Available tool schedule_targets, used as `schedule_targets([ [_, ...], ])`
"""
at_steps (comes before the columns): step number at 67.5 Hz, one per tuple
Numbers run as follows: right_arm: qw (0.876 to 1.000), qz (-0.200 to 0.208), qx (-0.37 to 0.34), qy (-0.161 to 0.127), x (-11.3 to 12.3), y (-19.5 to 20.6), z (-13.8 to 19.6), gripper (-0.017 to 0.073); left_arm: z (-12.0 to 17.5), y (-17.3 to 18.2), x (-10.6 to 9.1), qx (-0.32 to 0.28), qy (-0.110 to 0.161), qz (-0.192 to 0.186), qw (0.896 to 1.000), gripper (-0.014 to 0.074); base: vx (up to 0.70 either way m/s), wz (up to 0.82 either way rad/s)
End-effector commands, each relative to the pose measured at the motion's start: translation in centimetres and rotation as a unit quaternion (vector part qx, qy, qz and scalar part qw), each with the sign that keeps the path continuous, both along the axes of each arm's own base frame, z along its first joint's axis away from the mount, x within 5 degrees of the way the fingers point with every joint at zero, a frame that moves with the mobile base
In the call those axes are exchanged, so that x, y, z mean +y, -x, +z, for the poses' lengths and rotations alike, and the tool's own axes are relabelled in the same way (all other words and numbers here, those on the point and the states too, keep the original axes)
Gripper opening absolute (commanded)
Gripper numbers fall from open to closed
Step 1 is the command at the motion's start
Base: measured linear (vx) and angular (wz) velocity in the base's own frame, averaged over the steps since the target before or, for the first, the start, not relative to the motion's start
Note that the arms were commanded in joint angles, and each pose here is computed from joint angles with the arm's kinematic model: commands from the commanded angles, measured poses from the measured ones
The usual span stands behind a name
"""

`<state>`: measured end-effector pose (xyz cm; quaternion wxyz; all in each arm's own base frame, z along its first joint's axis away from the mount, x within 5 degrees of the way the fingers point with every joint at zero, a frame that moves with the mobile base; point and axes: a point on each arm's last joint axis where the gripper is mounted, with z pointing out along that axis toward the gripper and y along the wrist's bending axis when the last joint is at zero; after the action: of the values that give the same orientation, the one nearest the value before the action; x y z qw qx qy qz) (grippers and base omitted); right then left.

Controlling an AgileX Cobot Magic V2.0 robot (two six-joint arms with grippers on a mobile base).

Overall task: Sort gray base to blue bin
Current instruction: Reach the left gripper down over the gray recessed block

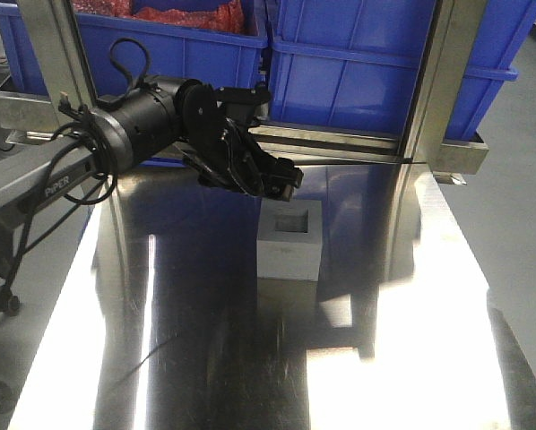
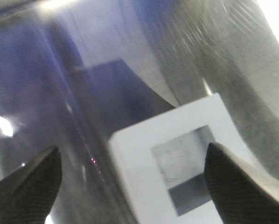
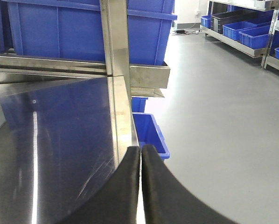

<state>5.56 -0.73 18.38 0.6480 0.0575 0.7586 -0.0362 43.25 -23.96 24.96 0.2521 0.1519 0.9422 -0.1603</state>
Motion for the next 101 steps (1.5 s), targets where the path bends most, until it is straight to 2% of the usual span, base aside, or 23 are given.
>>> schedule_targets([
  [1, 1.000, -0.003, -0.026, 0.013, -0.1, -0.2, 0.5, -0.0005, 3.2, 0.3, -0.3, -0.032, 0.041, 0.007, 0.999, 0.0606, 0.00, 0.00],
  [22, 1.000, -0.003, -0.026, 0.013, -0.1, -0.2, 0.5, -0.0005, 0.6, 0.1, -0.6, 0.013, 0.031, 0.005, 0.999, 0.0606, 0.00, 0.00],
  [62, 1.000, -0.003, -0.026, 0.013, -0.1, -0.2, 0.5, -0.0005, -0.7, 0.0, -0.7, 0.040, 0.018, 0.001, 0.999, 0.0571, 0.00, 0.00],
  [71, 1.000, -0.003, -0.026, 0.013, -0.1, -0.2, 0.5, -0.0005, -0.8, 0.1, -0.7, 0.045, 0.016, 0.000, 0.999, 0.0459, 0.00, 0.00],
  [90, 1.000, -0.003, -0.026, 0.013, -0.1, -0.2, 0.5, -0.0005, -0.8, 0.2, -0.6, 0.050, 0.012, -0.003, 0.999, 0.0088, 0.00, 0.00],
  [98, 1.000, -0.003, -0.026, 0.013, -0.1, -0.2, 0.5, -0.0005, -0.8, 0.2, -0.6, 0.050, 0.012, -0.003, 0.999, -0.0006, 0.00, 0.00],
  [101, 1.000, -0.003, -0.026, 0.013, -0.1, -0.2, 0.5, -0.0005, -0.9, 0.3, -0.6, 0.051, 0.012, -0.003, 0.999, -0.0009, 0.00, 0.00],
])
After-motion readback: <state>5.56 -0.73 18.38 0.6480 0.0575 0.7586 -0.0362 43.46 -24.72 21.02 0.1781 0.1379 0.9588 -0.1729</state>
